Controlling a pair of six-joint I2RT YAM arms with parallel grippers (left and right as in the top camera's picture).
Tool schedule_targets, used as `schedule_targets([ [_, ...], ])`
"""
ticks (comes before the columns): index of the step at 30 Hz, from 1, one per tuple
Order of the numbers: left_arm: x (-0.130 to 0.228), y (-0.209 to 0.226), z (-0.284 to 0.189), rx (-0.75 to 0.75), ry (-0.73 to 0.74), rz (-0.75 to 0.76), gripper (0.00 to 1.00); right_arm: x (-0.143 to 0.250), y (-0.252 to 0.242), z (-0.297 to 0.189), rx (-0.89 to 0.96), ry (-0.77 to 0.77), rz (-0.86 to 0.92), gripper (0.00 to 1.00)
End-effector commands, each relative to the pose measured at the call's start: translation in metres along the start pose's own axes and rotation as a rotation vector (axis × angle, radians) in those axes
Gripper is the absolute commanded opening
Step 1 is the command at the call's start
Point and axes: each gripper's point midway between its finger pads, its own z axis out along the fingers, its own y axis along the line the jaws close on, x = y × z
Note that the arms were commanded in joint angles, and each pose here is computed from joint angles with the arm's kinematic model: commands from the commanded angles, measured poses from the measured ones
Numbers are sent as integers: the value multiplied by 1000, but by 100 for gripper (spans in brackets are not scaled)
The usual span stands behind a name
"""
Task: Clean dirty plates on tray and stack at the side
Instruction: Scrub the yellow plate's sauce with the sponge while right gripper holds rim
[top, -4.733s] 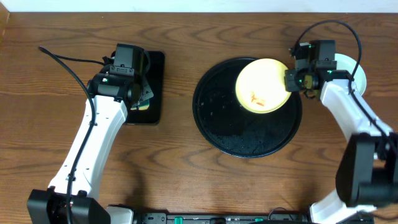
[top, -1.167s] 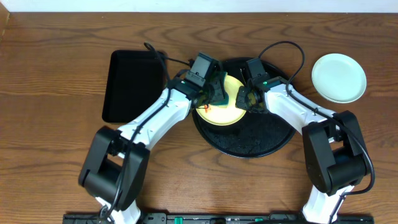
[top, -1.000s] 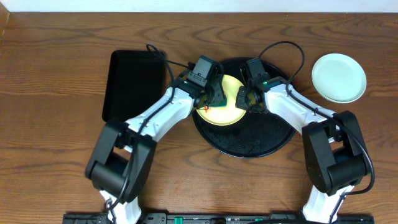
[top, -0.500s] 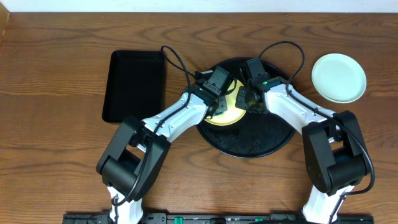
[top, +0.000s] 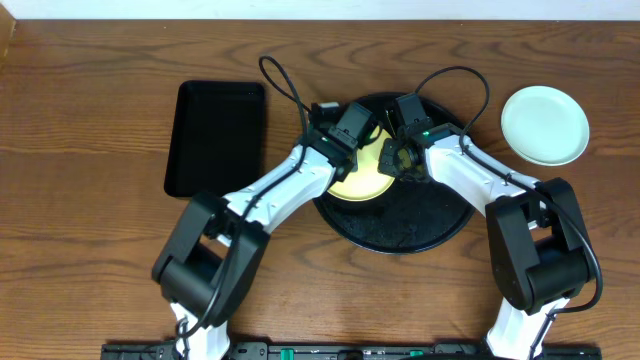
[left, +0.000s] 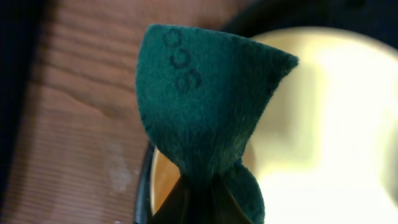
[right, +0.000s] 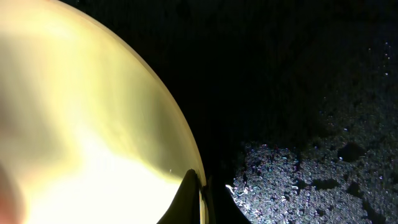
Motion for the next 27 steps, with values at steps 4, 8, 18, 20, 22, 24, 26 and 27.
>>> schedule_targets([
  [4,-35,-47,-41,279,-39,-67,8,19,-7,12,39,42,-6,1],
  [8,-26,-64,-34,354,24,-173,7,19,-7,12,40,43,-6,1],
  [18,5,-60,15,276,118,-196,7,19,-7,12,40,43,-6,1],
  [20,11,-54,24,245,134,-191,8,20,-7,12,41,45,-6,1],
  [22,15,-41,31,182,137,-185,7,20,-8,12,43,47,-6,1],
  [24,16,-18,36,77,120,-172,7,21,-8,12,45,49,-6,1],
  [26,16,1,38,-4,107,-123,8,21,-8,12,45,50,-6,1],
  [27,16,8,38,-31,103,-88,7,21,-8,12,45,49,-6,1],
])
